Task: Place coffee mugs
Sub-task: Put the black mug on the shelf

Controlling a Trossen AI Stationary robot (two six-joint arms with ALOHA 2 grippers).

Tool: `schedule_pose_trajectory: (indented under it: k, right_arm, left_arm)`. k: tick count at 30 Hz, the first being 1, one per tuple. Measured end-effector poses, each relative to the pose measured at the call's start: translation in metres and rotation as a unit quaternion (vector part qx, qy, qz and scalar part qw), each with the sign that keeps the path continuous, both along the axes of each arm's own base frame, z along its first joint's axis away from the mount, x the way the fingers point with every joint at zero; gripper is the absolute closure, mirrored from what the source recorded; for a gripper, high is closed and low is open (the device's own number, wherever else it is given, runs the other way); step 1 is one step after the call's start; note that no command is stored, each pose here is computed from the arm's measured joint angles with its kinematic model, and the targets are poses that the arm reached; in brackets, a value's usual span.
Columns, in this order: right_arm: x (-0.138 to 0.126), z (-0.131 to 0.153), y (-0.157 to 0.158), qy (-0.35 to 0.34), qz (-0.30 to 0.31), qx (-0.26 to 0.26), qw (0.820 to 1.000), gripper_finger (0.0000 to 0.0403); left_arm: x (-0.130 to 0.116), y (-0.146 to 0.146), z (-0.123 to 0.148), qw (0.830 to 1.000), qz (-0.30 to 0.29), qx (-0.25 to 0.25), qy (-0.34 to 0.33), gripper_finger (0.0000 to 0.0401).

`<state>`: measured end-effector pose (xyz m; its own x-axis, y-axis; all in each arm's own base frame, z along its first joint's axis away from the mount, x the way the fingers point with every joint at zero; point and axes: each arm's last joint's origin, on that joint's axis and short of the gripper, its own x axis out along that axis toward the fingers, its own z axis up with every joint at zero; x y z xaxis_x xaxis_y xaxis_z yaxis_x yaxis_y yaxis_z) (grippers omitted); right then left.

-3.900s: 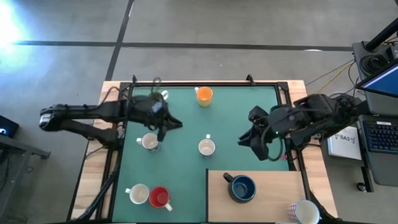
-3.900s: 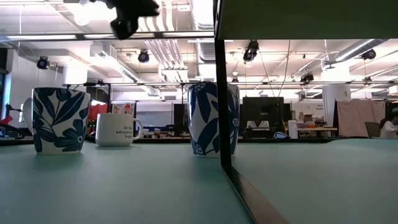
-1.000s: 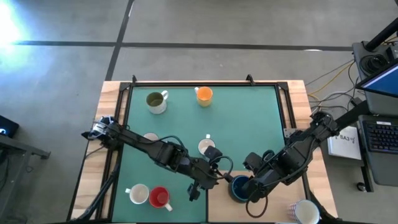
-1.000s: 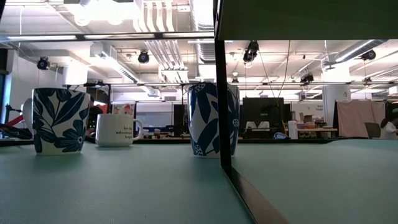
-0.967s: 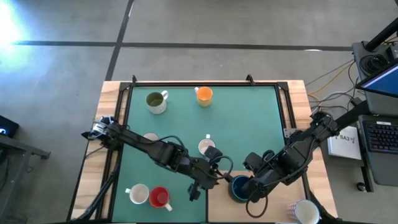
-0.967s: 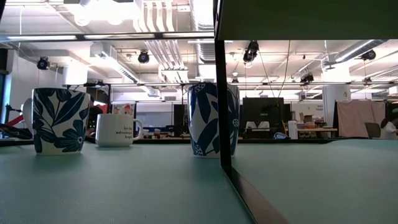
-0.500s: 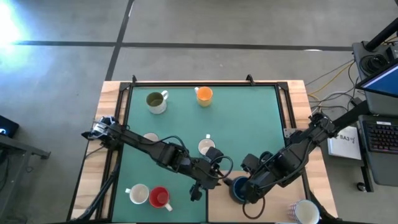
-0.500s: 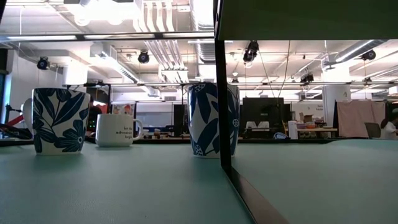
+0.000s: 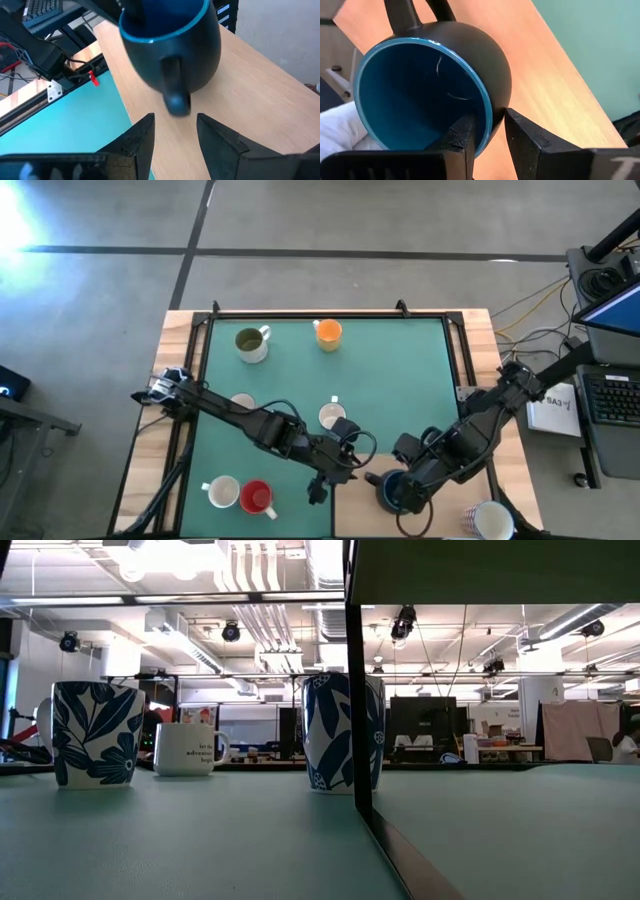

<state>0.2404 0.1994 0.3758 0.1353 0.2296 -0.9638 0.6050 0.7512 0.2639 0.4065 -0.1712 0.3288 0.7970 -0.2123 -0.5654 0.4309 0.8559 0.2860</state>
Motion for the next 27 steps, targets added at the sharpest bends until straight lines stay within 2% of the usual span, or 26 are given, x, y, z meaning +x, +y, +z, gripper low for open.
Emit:
schedule_pose_trajectory:
  k: [9, 27]
  right_arm:
    - [-0.016, 0.000, 0.007, 0.037, 0.009, -0.010, 0.999, 0.0317]
    - [-0.043, 0.014, 0.014, 0.049, -0.009, 0.030, 0.998, 0.0317]
  left_arm:
    - [0.002, -0.001, 0.003, 1.000, 0.002, -0.007, -0.016, 0.0272]
    - [0.003, 0.000, 0.005, 0.999, 0.019, -0.016, -0.026, 0.0272]
